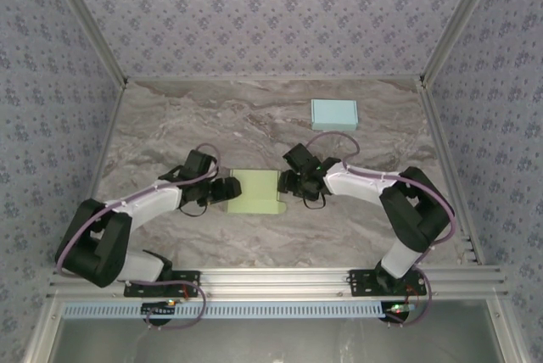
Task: Fold the paper box
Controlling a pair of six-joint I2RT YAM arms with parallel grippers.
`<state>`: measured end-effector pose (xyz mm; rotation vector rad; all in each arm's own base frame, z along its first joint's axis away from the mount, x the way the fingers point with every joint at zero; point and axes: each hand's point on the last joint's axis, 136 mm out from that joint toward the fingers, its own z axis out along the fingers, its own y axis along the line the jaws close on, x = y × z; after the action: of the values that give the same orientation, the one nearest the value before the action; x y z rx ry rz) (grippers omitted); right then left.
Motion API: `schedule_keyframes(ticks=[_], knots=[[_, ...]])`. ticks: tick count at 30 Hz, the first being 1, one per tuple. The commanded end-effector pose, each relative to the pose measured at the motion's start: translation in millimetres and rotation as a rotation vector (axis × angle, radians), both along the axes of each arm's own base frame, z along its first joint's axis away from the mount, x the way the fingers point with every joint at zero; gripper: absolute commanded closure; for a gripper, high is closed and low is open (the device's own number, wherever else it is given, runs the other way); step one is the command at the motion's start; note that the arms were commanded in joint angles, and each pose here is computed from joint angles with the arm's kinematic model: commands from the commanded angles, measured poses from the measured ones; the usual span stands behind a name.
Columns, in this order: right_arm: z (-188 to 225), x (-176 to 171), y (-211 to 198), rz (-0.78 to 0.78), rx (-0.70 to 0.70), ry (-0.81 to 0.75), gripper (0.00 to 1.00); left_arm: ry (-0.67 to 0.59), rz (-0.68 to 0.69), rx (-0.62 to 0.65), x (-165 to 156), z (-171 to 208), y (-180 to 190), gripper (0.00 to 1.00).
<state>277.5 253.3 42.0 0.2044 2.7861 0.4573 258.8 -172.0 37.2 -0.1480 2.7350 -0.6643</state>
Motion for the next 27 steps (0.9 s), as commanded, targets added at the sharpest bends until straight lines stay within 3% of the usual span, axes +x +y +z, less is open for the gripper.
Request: schedule_keyframes(ticks=[1, 5, 12, 17, 20, 22, 23, 27], knots=[[31.0, 12.4, 7.2, 0.115, -0.042, -0.099, 0.32, 0.066, 0.029, 0.110, -8.2, -22.3, 14.8, 0.22], [52.8, 13.8, 5.7, 0.206, -0.078, -0.164, 0.34, 0.086, 0.051, 0.123, -8.4, -28.9, 17.1, 0.38], [53.9, 9.8, 17.2, 0.354, 0.028, -0.186, 0.35, 0.105, 0.079, 0.083, -6.0, -30.7, 11.3, 0.44], [84.4, 5.0, 18.3, 0.724, -0.069, -0.570, 0.31, 0.202, 0.099, -0.085, -11.4, -23.0, -13.7, 0.42], [90.9, -6.4, 16.5, 0.915, -0.071, -0.678, 0.29, 0.236, 0.099, -0.166, -17.0, -11.1, -26.5, 0.41], [91.0, 0.9, 6.1, 0.877, -0.097, -0.626, 0.29, 0.234, 0.108, -0.181, -17.1, -1.2, -27.0, 0.38], [90.0, 4.2, 2.2, 0.847, -0.107, -0.597, 0.28, 0.234, 0.108, -0.199, -16.9, 5.0, -29.3, 0.30], [93.2, 20.9, -10.9, 0.631, -0.102, -0.541, 0.25, 0.305, 0.075, -0.357, -29.4, 22.5, -51.6, 0.18]])
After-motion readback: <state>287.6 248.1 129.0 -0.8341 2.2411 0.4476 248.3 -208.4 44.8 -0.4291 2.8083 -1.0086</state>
